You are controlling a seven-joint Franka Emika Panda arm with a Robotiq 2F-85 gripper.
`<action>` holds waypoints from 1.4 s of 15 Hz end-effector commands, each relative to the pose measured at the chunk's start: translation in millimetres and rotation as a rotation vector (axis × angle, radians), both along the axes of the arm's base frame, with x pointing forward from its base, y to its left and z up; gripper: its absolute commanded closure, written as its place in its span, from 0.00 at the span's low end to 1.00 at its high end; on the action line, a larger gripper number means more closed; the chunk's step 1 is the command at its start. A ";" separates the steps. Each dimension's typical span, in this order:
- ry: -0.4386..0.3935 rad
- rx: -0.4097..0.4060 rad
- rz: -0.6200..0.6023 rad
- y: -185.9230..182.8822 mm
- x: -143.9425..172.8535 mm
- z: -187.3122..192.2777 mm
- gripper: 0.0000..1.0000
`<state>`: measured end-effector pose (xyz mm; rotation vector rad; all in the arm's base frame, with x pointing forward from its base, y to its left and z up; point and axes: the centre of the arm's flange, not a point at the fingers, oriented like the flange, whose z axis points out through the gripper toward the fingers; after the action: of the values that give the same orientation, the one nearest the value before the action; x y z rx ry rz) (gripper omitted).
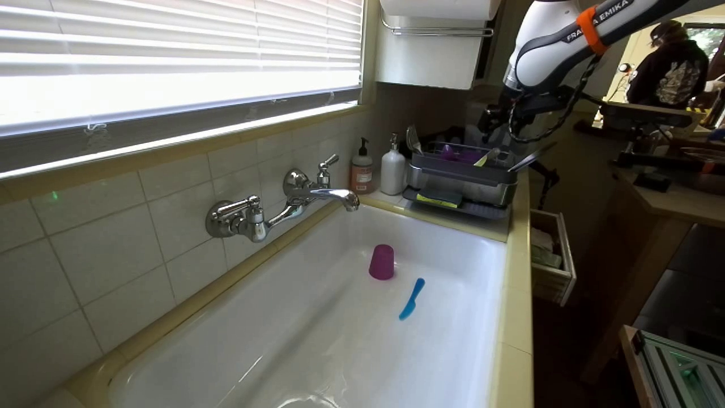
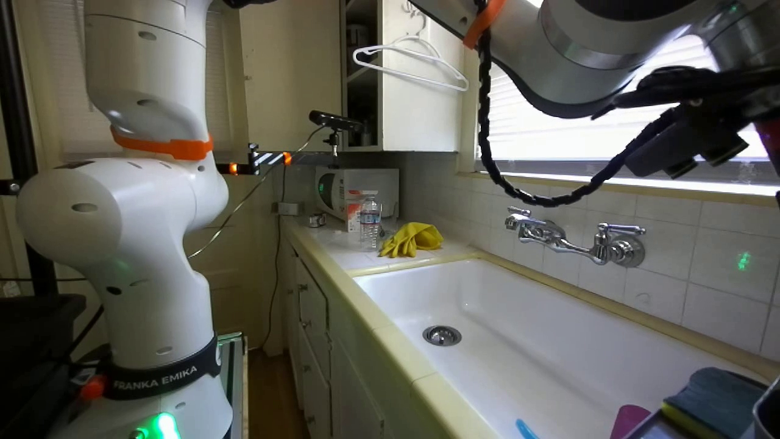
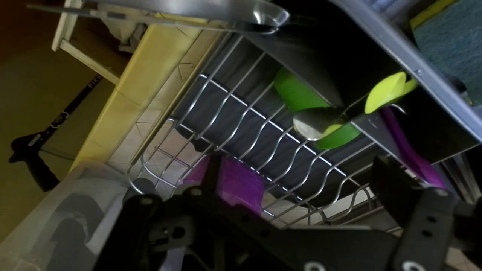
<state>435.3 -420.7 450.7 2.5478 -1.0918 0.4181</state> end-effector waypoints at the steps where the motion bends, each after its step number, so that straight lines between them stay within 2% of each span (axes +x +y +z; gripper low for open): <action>1: 0.033 0.017 0.086 -25.7 3.3 -7.6 0.00; 7: 0.068 0.030 0.165 -50.1 10.8 -17.3 0.00; 8: 0.059 0.014 0.148 -32.3 2.9 -13.0 0.00; 14: 0.067 0.010 0.157 -39.6 8.8 -17.1 0.00; 18: 0.061 0.011 0.248 -47.7 5.0 -21.1 0.00; 21: 0.044 0.055 0.331 -55.1 -4.4 -20.2 0.00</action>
<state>442.5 -463.1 433.7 2.7032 -0.7638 0.3785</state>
